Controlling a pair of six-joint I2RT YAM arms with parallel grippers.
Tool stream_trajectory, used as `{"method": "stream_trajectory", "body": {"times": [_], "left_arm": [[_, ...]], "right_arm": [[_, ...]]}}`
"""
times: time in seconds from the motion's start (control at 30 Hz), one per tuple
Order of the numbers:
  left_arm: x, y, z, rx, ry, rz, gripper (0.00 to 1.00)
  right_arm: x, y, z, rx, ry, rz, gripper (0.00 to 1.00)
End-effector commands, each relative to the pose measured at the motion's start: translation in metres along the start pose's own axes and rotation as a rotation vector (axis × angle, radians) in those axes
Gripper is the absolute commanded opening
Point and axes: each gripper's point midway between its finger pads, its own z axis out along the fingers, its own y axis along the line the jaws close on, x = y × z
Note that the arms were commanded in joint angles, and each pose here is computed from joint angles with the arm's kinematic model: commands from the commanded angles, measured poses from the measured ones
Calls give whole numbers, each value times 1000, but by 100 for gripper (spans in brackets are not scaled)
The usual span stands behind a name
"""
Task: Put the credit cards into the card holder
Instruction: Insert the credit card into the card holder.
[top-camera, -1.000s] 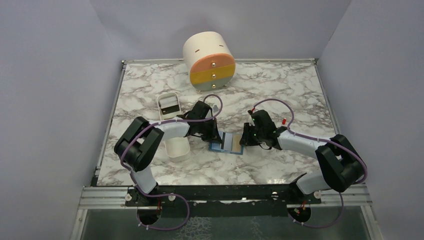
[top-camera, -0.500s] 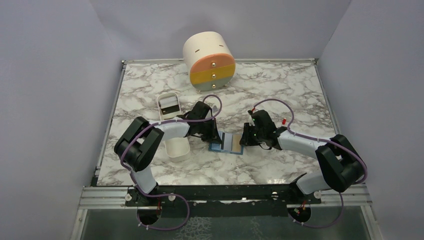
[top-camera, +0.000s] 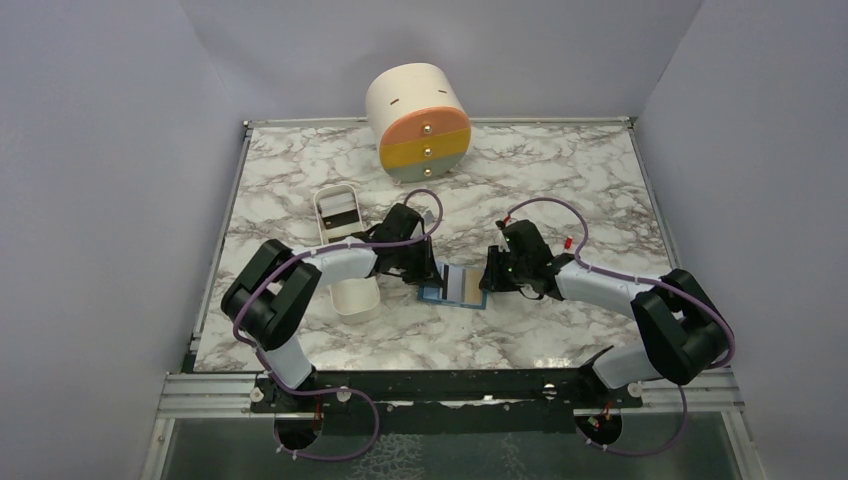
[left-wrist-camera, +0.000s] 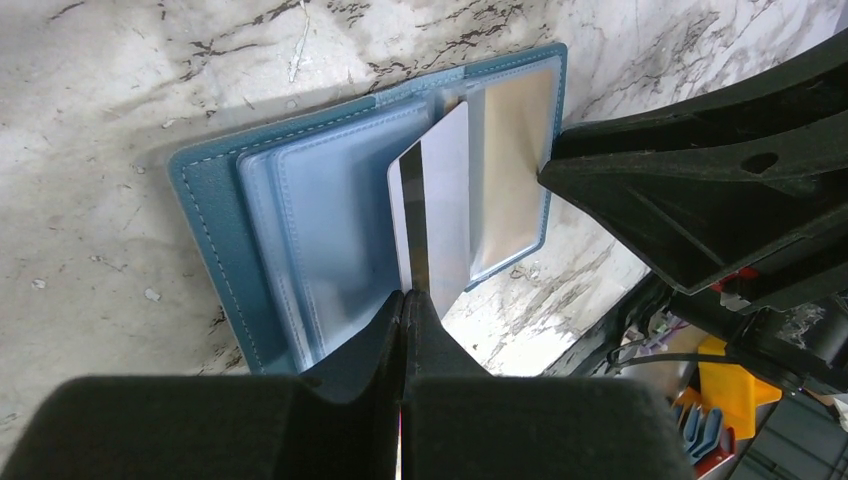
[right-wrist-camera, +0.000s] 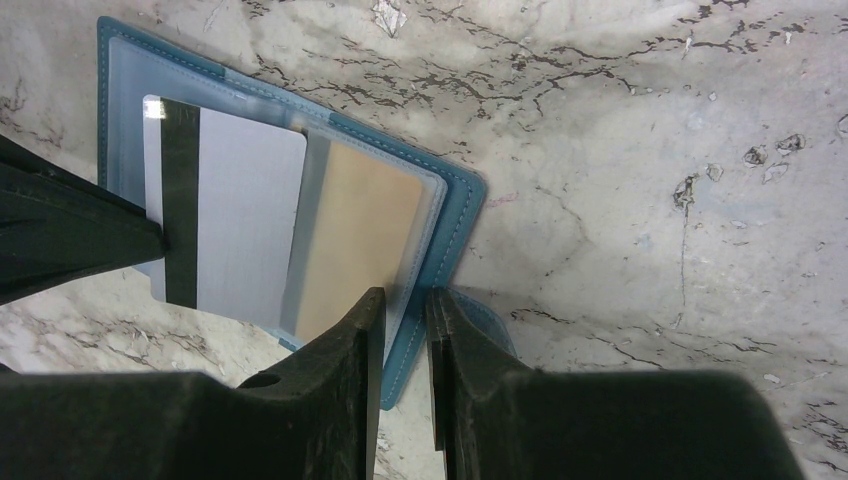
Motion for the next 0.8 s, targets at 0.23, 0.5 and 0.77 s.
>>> {"method": "stream_trajectory", "body": {"times": [0.23, 0.5, 0.77], "left_arm": [[12, -4, 8, -20, 1, 0, 0], [10, -8, 11, -7, -7, -12, 0], [16, 1, 3, -48, -13, -26, 0]], "right_arm": [[11, -10, 5, 32, 15, -2, 22], [12, -9, 5, 29, 16, 0, 22], [12, -12, 3, 42, 13, 5, 22]]}}
